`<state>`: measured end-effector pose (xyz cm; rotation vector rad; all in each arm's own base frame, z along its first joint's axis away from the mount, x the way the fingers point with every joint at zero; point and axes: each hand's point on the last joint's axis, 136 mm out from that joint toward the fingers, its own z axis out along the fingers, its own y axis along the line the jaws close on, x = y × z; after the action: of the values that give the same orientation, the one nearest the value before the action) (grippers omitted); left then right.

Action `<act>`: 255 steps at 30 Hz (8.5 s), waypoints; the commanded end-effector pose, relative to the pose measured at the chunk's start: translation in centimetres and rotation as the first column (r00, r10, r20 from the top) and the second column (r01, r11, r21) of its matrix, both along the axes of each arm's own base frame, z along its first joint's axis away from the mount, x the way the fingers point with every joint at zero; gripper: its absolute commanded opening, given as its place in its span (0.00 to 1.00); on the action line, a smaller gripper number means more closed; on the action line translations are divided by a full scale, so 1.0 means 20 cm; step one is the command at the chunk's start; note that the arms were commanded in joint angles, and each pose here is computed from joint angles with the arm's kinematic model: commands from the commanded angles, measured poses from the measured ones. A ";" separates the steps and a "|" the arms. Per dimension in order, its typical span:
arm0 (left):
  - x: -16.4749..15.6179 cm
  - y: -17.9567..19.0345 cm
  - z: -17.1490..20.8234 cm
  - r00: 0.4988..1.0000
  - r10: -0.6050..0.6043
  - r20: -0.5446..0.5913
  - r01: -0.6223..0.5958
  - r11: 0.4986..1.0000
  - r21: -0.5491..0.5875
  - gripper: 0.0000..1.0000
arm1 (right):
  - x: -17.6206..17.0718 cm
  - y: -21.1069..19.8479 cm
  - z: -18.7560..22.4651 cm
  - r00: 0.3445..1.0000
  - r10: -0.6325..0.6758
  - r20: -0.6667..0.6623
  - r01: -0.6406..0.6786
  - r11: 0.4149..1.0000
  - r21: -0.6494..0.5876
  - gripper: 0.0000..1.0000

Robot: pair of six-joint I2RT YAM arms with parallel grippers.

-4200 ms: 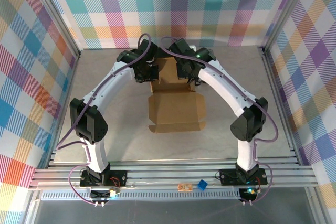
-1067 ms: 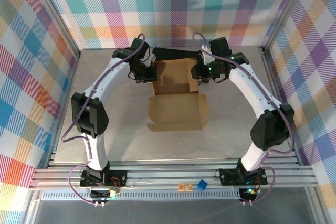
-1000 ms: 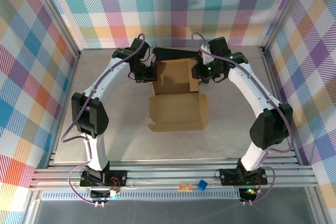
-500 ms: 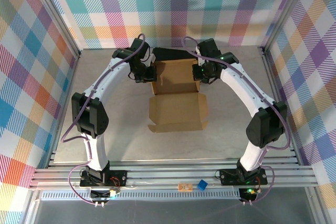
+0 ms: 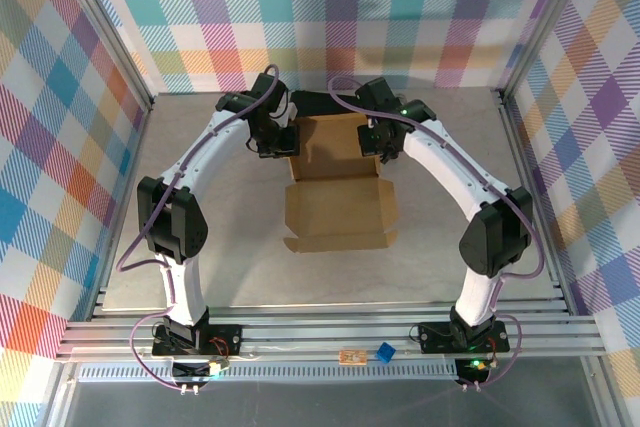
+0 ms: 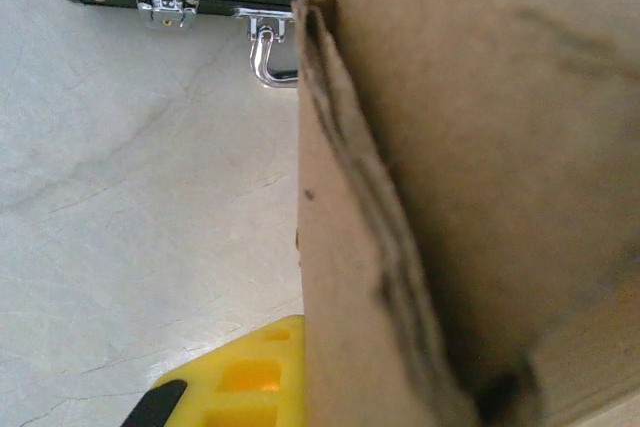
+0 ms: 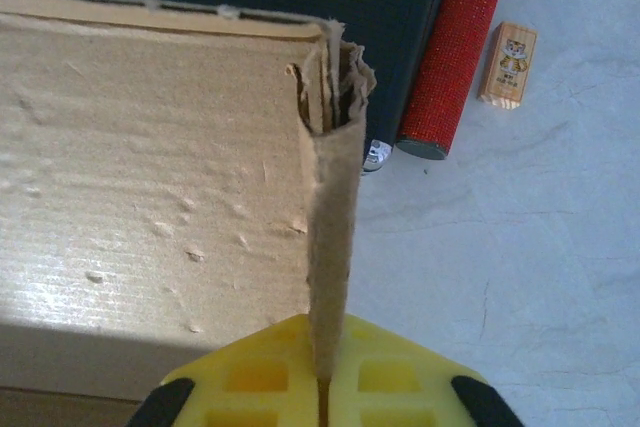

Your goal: Fold the paper box

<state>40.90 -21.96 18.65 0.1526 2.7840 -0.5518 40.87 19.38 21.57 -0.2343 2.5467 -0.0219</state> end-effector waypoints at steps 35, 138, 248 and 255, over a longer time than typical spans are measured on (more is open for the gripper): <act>0.01 0.18 0.09 0.969 0.190 0.158 -0.235 0.905 0.354 0.00 | 0.01 -0.12 0.05 0.979 -0.204 0.009 0.201 0.954 -0.224 0.00; -0.10 0.11 -0.09 0.992 -0.126 -0.003 0.113 0.882 0.458 0.00 | -0.23 0.16 0.36 0.921 0.358 0.153 -0.373 0.924 0.085 0.50; -0.39 -0.05 0.11 0.987 0.159 0.031 -0.161 0.985 0.070 0.25 | -0.45 -0.08 -0.44 0.348 -0.594 -0.725 0.937 0.194 0.290 0.00; -0.35 -0.03 0.18 0.993 0.060 0.101 -0.078 0.978 0.192 0.00 | -0.46 -0.07 -0.41 0.360 -0.581 -0.730 0.933 0.222 0.284 0.13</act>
<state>34.31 -23.13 21.45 -0.0173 2.7369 -0.3652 31.99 17.65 11.77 1.6693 2.5706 0.6051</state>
